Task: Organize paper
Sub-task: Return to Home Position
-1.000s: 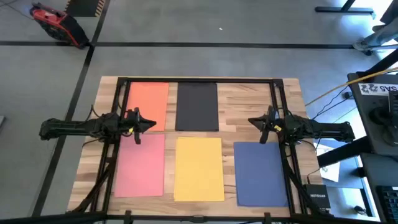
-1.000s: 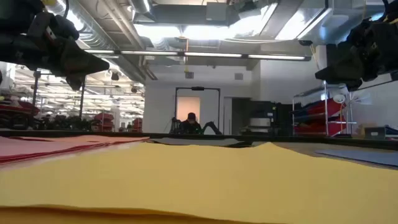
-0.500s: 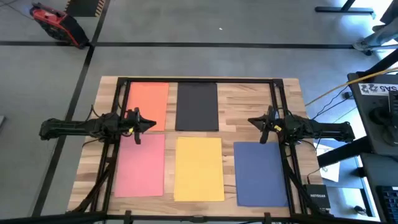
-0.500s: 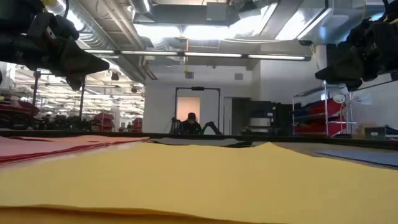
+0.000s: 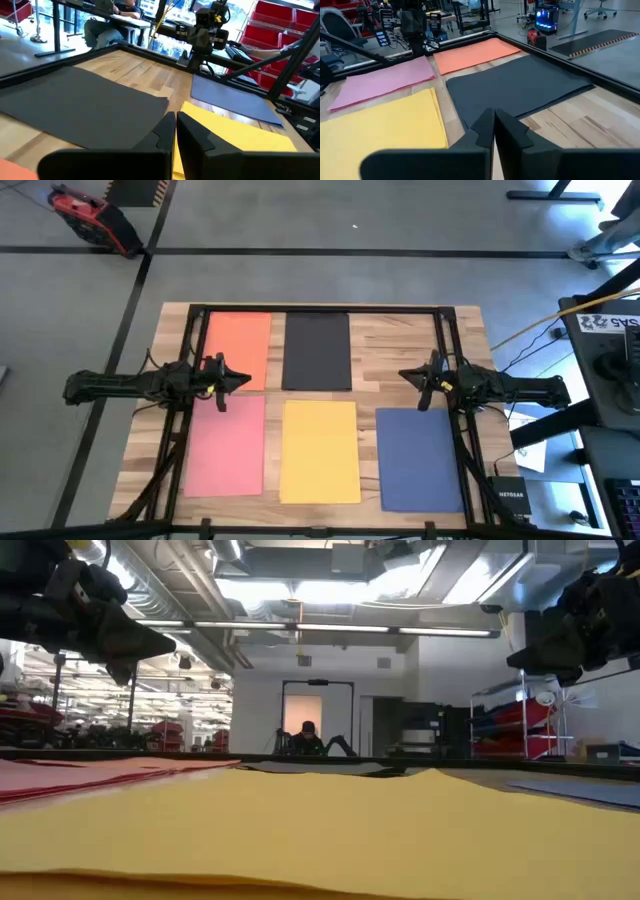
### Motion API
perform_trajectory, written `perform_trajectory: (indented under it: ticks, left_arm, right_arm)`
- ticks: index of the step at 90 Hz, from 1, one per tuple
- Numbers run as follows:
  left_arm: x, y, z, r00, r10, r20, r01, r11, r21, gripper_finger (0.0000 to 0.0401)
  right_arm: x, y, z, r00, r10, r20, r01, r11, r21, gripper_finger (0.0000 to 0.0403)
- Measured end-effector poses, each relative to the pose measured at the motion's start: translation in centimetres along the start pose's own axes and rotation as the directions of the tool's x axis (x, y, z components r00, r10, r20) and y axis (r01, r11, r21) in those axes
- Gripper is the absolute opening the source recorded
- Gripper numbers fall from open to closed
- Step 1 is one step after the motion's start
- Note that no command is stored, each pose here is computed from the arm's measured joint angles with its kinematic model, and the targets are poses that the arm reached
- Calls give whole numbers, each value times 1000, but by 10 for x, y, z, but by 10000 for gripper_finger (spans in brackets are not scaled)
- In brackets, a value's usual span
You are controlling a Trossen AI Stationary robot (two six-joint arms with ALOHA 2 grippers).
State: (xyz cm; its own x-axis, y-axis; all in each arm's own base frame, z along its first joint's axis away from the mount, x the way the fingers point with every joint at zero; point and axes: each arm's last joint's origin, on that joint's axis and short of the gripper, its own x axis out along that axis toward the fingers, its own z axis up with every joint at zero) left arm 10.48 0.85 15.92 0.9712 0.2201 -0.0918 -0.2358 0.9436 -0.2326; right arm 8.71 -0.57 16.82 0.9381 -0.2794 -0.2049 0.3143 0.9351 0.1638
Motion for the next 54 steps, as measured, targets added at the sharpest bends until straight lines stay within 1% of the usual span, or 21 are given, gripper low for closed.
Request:
perform_trajectory:
  ticks: [54]
  left_arm:
    - [0, 0, 0, 1000, 0, 0, 0, 1000, -1, 0]
  right_arm:
    - [0, 0, 0, 1000, 0, 0, 0, 1000, 0, 0]
